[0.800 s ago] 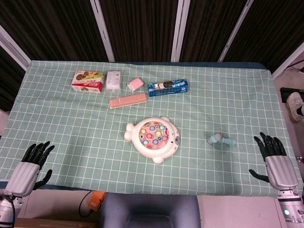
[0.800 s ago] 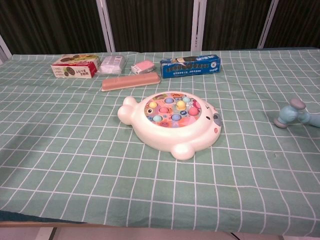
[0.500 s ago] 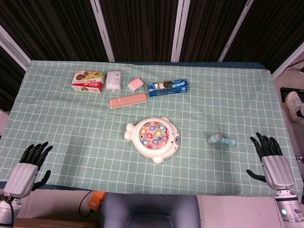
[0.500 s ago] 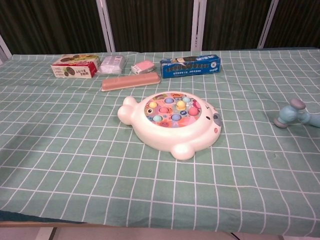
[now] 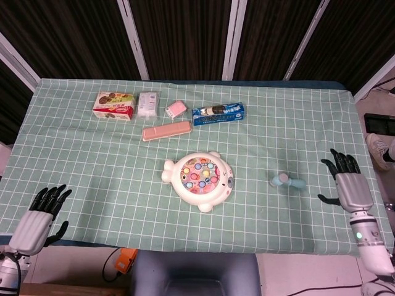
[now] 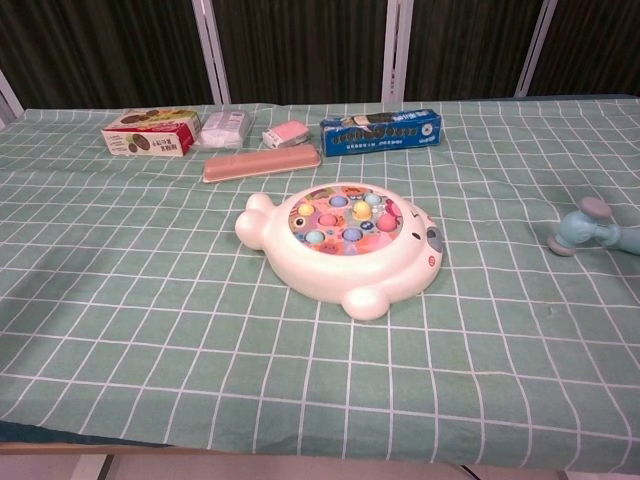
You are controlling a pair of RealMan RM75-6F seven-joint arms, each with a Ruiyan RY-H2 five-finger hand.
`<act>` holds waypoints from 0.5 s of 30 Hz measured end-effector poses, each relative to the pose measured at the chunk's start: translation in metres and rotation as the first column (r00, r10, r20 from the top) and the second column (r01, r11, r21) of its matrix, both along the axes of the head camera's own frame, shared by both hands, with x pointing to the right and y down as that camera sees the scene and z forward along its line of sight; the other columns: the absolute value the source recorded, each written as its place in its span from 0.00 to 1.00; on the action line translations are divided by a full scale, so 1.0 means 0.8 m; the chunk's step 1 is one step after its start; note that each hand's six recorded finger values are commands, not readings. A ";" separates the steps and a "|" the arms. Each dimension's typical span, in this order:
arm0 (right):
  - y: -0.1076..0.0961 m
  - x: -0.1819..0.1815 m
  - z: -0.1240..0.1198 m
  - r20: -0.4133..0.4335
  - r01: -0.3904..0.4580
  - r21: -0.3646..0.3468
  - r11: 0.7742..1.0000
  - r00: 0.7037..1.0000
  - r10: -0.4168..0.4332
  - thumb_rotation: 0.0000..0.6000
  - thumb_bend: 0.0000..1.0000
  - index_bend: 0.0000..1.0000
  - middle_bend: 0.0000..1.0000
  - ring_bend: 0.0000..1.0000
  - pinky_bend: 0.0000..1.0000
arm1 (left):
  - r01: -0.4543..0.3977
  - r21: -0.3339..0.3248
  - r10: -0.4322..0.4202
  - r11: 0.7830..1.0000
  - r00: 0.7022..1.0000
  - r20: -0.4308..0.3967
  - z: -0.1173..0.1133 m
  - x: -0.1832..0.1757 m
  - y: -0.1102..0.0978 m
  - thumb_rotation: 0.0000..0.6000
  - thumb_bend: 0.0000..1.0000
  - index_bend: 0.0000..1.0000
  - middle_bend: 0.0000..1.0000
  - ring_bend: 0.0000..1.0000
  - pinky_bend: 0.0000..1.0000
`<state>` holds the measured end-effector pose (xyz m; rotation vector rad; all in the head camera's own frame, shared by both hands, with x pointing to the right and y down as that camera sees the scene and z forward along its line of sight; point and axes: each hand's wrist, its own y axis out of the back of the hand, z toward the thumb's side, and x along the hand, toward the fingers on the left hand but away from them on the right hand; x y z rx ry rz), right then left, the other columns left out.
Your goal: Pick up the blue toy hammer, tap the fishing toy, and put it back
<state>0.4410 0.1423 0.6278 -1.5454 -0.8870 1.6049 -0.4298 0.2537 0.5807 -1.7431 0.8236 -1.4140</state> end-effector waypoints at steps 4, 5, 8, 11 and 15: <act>-0.024 0.000 0.017 -0.014 -0.012 0.013 1.000 1.000 0.012 1.00 0.39 0.53 0.10 0.00 0.04 | -0.006 -0.007 0.006 1.000 1.000 -0.003 0.003 0.002 0.000 1.00 0.42 0.00 0.00 0.00 0.05; -0.027 -0.001 0.019 -0.014 -0.010 0.015 1.000 1.000 0.010 1.00 0.40 0.55 0.11 0.00 0.05 | -0.009 -0.009 0.009 1.000 1.000 -0.002 0.004 0.003 -0.001 1.00 0.42 0.00 0.00 0.00 0.05; -0.031 -0.008 0.031 0.003 -0.005 -0.001 1.000 1.000 0.005 1.00 0.43 0.57 0.12 0.01 0.06 | -0.016 -0.013 0.016 1.000 1.000 -0.001 0.006 0.006 -0.001 1.00 0.42 0.00 0.00 0.00 0.05; -0.033 -0.015 0.046 0.030 -0.003 -0.030 1.000 1.000 0.004 1.00 0.46 0.58 0.14 0.03 0.08 | -0.019 -0.015 0.019 1.000 1.000 0.001 0.007 0.007 0.000 1.00 0.42 0.00 0.00 0.00 0.05; -0.028 -0.024 0.069 0.061 -0.002 -0.079 0.997 0.998 0.007 1.00 0.46 0.59 0.14 0.03 0.08 | -0.021 -0.017 0.021 1.000 1.000 0.004 0.008 0.008 0.000 1.00 0.42 0.00 0.00 0.00 0.05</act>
